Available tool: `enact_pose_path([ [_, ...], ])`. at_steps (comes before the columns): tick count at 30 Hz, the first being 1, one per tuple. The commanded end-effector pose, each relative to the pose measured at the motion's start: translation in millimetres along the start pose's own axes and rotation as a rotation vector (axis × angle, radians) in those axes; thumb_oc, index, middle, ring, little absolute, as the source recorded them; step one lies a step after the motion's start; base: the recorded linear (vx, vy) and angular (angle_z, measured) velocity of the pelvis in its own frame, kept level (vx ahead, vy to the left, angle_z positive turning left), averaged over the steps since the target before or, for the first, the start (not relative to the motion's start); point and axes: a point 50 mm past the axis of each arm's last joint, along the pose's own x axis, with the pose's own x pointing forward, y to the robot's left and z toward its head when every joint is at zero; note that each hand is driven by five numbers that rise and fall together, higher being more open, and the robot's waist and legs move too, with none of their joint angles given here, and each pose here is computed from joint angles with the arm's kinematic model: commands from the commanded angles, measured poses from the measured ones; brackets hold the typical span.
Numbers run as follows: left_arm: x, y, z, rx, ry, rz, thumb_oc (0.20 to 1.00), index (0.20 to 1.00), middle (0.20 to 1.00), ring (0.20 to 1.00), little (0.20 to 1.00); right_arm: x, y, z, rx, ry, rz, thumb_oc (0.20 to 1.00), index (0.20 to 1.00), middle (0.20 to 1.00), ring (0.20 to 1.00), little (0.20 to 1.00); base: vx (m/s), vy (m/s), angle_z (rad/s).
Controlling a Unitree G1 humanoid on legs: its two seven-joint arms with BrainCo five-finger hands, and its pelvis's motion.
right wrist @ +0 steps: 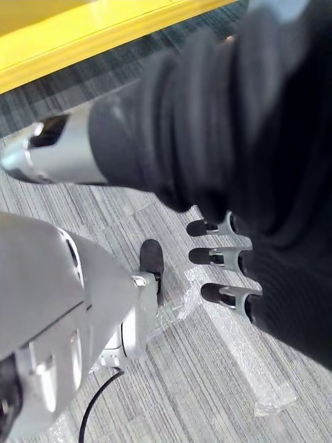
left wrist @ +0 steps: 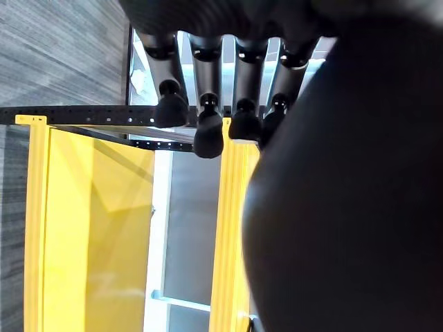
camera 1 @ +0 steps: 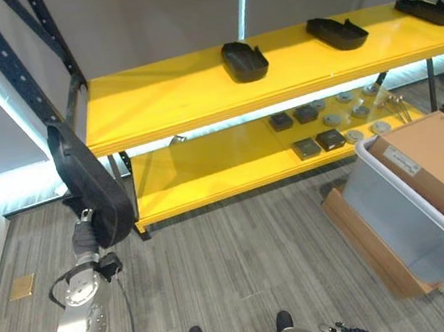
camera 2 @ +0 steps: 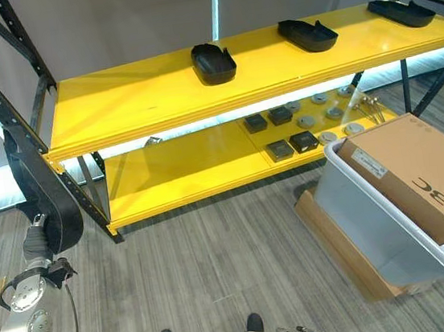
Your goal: Move parts from the plastic box to the shelf.
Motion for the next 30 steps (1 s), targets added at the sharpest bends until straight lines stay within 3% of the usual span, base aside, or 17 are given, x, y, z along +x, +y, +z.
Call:
enact_pose_path([
  [1,17.4,-7.8,48.7,0.002,-0.218,-0.015,0.2,0.2,0.2,0.2,0.2,4.8,5.7,10.8,-0.057,0.004,0.029,1.0,1.0,1.0,1.0,1.0,0.04,0.083,-0.03],
  [13,19.1,-12.6,69.1,0.066,-0.298,-0.114,0.2,0.2,0.2,0.2,0.2,1.3,3.6,16.0,0.054,-0.093,0.03,1.0,1.0,1.0,1.0,1.0,0.06,0.145,-0.19],
  [22,12.6,-17.3,70.0,0.064,-0.299,-0.212,0.2,0.2,0.2,0.2,0.2,-3.6,2.6,-9.8,0.083,-0.059,0.045,1.0,1.0,1.0,1.0,1.0,0.49,-0.269,0.08],
  [30,11.9,-38.1,63.0,-0.093,-0.24,-0.229,0.2,0.2,0.2,0.2,0.2,0.9,-5.1,7.4,0.001,-0.041,0.043,1.0,1.0,1.0,1.0,1.0,0.53,-0.419,0.34],
])
